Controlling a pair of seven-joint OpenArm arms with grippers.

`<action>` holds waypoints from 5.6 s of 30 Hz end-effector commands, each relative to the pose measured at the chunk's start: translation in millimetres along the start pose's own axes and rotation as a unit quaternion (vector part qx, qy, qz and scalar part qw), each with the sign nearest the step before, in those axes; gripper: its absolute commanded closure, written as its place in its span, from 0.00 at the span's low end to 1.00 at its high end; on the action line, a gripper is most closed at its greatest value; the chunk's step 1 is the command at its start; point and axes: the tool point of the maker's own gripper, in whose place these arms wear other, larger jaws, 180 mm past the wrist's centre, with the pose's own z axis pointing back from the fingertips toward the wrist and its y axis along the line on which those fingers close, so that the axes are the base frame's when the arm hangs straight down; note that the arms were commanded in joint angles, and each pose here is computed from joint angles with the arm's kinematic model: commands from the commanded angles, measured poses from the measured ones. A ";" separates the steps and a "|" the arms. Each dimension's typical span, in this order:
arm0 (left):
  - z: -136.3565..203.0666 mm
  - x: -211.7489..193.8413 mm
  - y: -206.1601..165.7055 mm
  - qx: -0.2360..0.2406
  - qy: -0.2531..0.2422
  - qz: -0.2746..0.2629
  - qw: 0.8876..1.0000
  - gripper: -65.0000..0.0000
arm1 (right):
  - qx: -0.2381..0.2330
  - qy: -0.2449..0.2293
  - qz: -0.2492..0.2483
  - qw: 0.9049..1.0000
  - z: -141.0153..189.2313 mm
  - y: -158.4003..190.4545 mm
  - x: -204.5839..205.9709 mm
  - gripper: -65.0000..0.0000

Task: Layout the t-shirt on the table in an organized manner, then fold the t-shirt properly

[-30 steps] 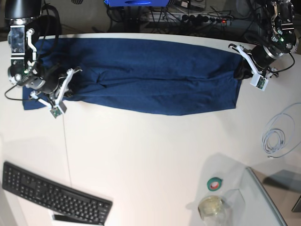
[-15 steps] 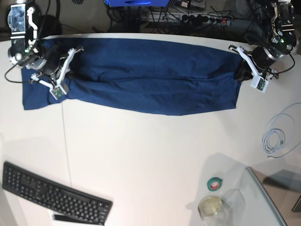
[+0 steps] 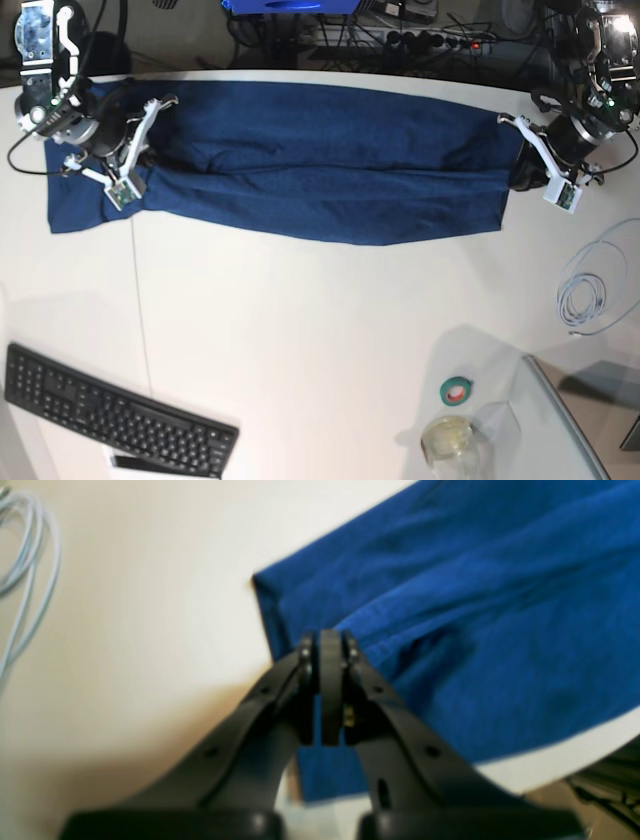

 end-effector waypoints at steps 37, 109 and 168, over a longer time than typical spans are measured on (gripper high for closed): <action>-66.7 -15.4 -19.3 -0.016 0.032 0.035 0.999 1.00 | -0.147 -0.074 -0.244 0.956 -32.4 -184.2 -1.7 0.98; 10.2 -5.0 -17.9 0.026 0.002 -0.026 0.999 1.00 | -0.013 -0.085 -0.024 0.996 -12.3 10.1 73.7 0.98; 20.9 -1.5 55.1 0.036 -0.091 0.261 0.960 0.15 | -0.181 -0.138 -0.236 0.945 29.7 -119.1 8.4 0.97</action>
